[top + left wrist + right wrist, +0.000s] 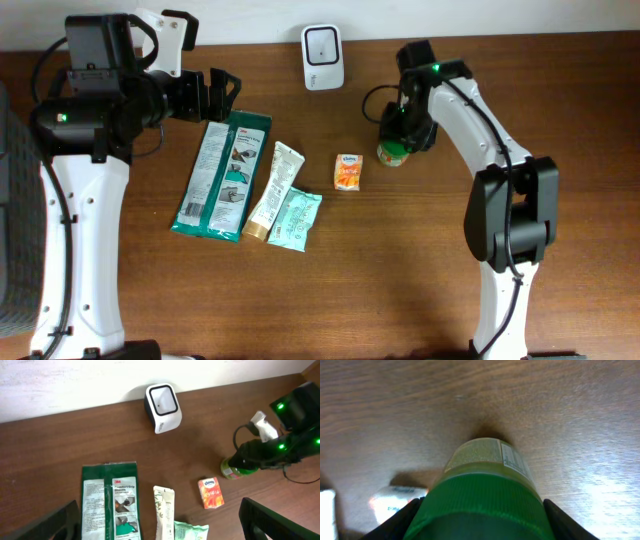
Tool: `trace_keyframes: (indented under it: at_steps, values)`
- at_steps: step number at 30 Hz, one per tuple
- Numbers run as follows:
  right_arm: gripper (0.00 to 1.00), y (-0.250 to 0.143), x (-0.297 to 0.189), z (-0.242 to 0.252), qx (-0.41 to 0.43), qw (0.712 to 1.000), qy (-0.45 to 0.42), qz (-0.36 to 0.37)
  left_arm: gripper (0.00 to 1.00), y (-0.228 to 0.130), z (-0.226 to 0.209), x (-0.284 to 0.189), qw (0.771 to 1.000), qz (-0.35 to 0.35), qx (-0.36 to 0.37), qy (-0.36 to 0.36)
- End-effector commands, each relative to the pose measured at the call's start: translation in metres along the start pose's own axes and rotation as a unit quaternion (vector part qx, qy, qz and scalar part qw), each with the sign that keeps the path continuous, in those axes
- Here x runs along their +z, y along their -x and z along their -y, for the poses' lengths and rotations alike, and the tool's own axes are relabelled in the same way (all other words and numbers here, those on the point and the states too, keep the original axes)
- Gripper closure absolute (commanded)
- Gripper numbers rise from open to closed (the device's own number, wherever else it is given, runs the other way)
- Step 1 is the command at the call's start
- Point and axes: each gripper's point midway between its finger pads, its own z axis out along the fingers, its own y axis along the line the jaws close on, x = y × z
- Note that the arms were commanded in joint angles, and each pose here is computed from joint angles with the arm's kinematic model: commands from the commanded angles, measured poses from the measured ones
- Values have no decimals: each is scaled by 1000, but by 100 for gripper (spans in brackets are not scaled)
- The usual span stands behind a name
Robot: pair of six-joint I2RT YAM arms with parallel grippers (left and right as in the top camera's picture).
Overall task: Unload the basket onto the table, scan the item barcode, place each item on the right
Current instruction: 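Lift the jar with the right gripper toward the barcode scanner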
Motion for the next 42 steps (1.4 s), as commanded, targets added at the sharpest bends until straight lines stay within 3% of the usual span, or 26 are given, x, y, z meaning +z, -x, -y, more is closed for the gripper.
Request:
trace_keyframes:
  at_steps: [1, 4, 7, 11, 24, 30, 42]
  values:
    - [43, -10, 14, 12, 24, 999, -15, -14, 1, 5, 3, -5, 1000, 9, 14, -3]
    - [29, 0, 6, 9, -86, 996, -13, 2, 1, 5, 3, -5, 1000, 9, 14, -3]
    - [16, 8, -12, 3, -234, 972, -11, 9, 1, 5, 3, -5, 1000, 9, 14, -3]
    - [15, 8, -26, 1, -344, 939, -13, 5, 1, 5, 3, -5, 1000, 9, 14, -3]
    - [13, 2, -10, 4, -346, 938, -10, -4, 1, 5, 3, -5, 1000, 9, 14, -3]
    - [22, 3, -10, 4, -314, 949, -12, -4, 1, 5, 3, -5, 1000, 9, 14, -3]
    - [27, -1, -5, 7, -271, 963, -13, -9, 1, 5, 3, -5, 1000, 9, 14, -3]
